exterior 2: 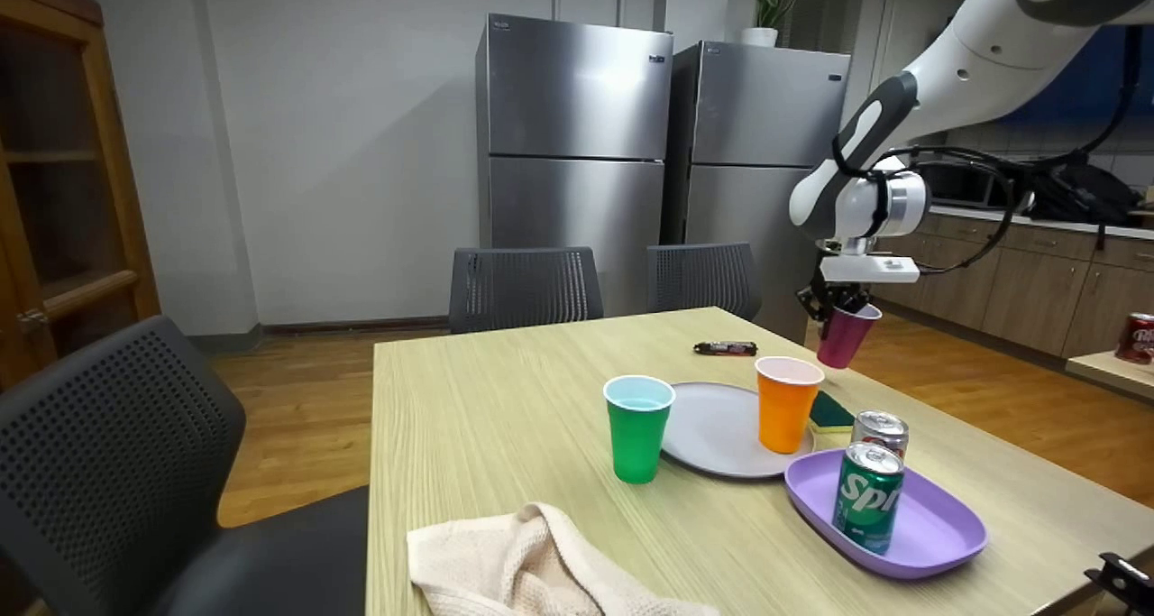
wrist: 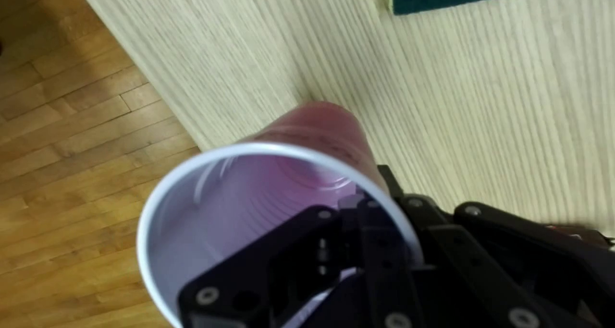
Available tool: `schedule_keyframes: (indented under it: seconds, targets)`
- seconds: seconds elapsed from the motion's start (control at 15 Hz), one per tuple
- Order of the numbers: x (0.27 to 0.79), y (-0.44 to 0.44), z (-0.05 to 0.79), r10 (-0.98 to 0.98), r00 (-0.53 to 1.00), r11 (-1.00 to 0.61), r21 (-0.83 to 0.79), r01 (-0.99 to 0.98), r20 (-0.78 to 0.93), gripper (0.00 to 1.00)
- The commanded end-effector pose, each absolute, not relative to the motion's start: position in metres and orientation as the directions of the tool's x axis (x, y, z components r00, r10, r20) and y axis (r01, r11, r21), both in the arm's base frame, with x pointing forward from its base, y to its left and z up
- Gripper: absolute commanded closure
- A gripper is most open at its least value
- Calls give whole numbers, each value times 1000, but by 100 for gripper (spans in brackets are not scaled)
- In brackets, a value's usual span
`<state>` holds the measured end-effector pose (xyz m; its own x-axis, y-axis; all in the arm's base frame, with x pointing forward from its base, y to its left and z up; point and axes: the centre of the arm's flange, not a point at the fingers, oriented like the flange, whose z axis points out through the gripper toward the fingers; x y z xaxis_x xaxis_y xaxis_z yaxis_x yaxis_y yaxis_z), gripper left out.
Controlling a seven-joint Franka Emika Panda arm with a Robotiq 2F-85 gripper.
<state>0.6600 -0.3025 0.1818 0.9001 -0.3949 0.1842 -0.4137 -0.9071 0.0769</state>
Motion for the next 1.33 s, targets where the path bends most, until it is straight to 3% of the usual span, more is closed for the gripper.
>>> schedule_keyframes:
  seconds: [0.0,1.27]
  targets:
    - [665,-279,207,-315,927,-940,68,-334,202,100]
    - [665,-132,225,119,981,-989,105,104,155,100]
